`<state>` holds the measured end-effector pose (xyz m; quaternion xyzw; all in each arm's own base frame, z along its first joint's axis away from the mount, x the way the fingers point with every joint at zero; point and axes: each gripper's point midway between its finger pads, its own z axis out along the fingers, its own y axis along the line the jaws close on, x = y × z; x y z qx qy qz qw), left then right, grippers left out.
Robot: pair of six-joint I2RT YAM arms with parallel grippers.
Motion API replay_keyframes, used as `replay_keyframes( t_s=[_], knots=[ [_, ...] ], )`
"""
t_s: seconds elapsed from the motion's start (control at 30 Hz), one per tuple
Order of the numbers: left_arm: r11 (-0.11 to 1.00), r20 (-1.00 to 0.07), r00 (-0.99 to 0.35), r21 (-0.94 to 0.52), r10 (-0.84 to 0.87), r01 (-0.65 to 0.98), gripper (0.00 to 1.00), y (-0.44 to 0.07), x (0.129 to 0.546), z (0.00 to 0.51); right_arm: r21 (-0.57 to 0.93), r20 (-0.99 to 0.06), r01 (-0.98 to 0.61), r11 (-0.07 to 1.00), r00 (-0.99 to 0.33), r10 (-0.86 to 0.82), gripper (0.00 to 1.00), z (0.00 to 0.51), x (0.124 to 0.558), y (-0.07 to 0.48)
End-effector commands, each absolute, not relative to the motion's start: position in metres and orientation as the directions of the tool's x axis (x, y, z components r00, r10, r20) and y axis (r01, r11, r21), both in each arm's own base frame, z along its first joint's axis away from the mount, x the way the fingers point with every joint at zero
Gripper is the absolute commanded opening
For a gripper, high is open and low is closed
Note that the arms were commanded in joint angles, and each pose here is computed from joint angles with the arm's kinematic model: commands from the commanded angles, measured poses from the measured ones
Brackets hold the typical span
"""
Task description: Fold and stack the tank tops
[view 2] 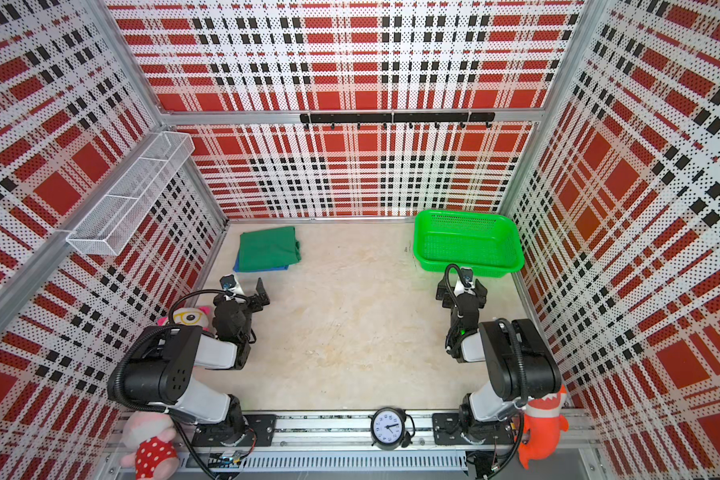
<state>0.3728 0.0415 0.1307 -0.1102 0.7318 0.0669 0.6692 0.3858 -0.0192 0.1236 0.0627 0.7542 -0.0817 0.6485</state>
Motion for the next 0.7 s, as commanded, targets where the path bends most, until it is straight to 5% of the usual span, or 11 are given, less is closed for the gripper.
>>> replay_keyframes(
  t_s=[0.0,0.67],
  knots=[
    [0.966,-0.997,0.025,-0.073,-0.069,-0.248,0.98,0.0412,0.3747,0.1558,-0.025,-0.993,0.200,0.979,-0.117,-0.001,1.00,0.1307,0.3859,-0.0205],
    [0.966,-0.997,0.025,-0.073,-0.068,-0.247,0.98,0.0405,0.3744,0.1558,-0.028,-0.994,0.206,0.978,-0.107,-0.006,1.00,0.1317,0.3848,-0.0218]
  ],
)
